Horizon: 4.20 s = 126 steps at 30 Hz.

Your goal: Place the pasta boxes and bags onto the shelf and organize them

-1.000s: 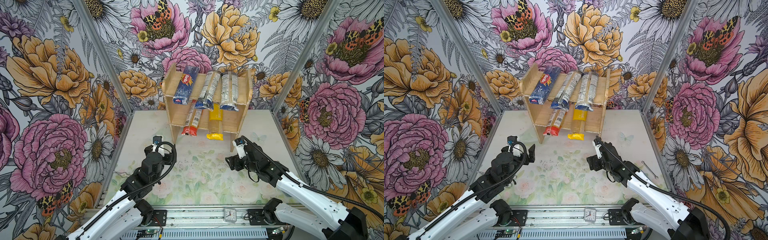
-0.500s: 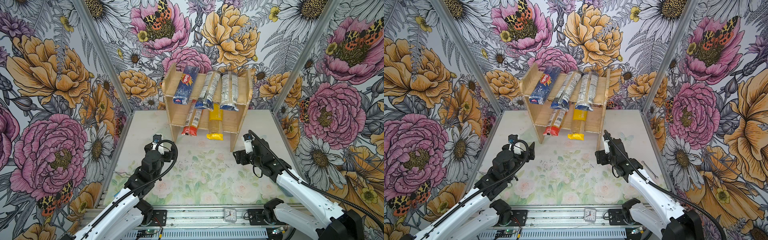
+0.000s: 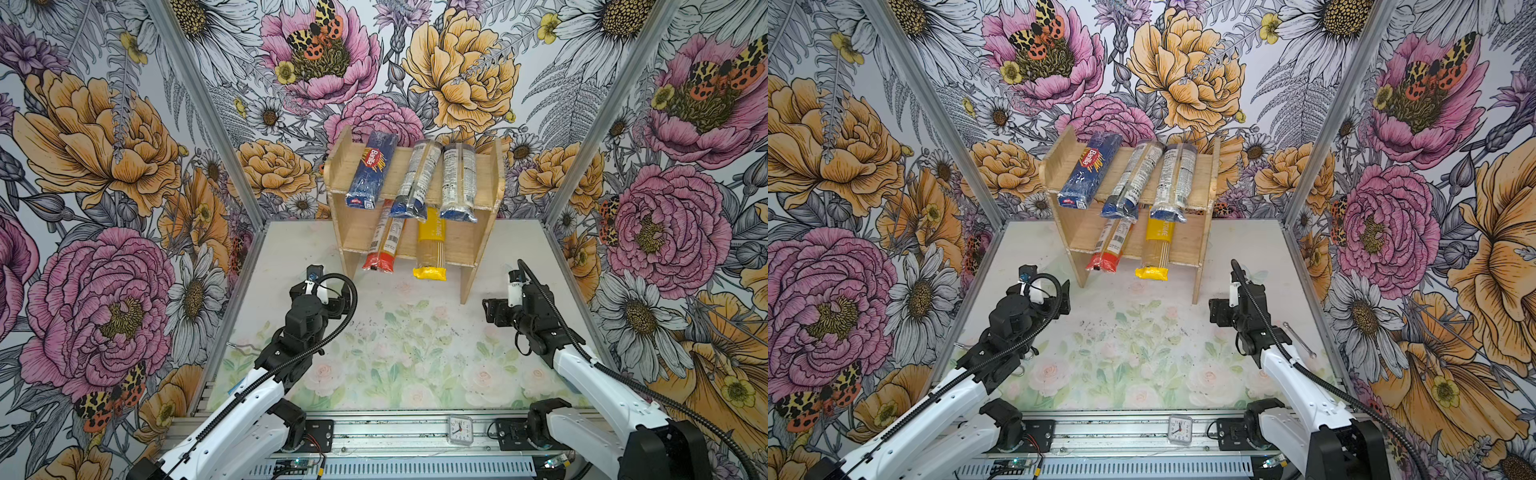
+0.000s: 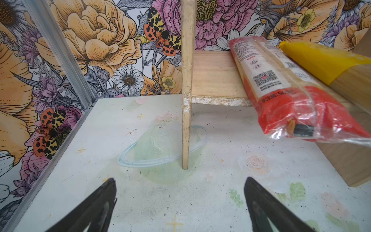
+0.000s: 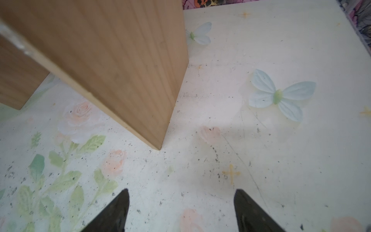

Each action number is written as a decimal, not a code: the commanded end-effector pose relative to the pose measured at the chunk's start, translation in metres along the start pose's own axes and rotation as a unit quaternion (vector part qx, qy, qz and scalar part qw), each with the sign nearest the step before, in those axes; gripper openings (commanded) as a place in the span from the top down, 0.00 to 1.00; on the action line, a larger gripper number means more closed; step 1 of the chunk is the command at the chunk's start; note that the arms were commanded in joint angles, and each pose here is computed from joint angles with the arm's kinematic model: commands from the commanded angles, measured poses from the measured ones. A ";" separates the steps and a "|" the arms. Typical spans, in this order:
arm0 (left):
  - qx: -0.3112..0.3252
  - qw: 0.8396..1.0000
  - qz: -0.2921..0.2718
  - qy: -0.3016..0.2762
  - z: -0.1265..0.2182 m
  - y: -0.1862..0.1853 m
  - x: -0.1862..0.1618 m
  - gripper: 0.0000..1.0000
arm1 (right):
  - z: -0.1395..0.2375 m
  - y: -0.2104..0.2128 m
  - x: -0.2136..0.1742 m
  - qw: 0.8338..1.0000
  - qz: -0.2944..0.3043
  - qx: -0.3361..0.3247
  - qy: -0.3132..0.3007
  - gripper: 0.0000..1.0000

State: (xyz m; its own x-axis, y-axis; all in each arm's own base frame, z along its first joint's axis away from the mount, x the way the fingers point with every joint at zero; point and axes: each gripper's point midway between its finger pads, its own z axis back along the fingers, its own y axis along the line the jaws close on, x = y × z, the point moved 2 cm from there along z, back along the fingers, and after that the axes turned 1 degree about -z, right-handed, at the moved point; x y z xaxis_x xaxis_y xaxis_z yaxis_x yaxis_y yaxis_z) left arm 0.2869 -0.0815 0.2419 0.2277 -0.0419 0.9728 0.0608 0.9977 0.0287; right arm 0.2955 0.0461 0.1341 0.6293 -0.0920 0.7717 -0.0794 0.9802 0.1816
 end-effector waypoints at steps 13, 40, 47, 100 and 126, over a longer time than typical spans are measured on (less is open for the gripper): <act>0.001 1.000 0.002 -0.011 -0.016 0.009 -0.001 0.01 | -0.020 -0.031 0.042 0.997 0.010 -0.023 -0.070 0.17; 0.090 0.995 0.044 -0.016 -0.046 0.085 -0.028 0.01 | -0.082 -0.042 0.055 0.996 0.042 -0.008 -0.081 0.18; 0.121 0.991 0.060 -0.019 -0.055 0.107 -0.043 0.01 | -0.082 -0.046 0.057 0.995 0.045 -0.011 -0.093 0.18; 0.036 0.998 0.045 -0.021 -0.118 0.097 -0.088 0.01 | -0.065 -0.063 0.047 0.975 0.056 -0.057 -0.209 0.19; 0.026 0.999 0.039 -0.023 -0.118 0.093 -0.087 0.01 | -0.069 -0.068 0.049 0.976 0.047 -0.072 -0.201 0.00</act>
State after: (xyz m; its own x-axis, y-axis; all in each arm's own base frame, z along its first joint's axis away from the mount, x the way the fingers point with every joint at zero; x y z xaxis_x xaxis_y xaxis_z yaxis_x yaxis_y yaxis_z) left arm 0.3831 0.0086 0.1264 0.2093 0.0502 0.9766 -0.0093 0.9987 -0.0494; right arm 0.3792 -0.0114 0.1114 0.2893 -0.0290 0.9568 -0.0064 0.9995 0.0323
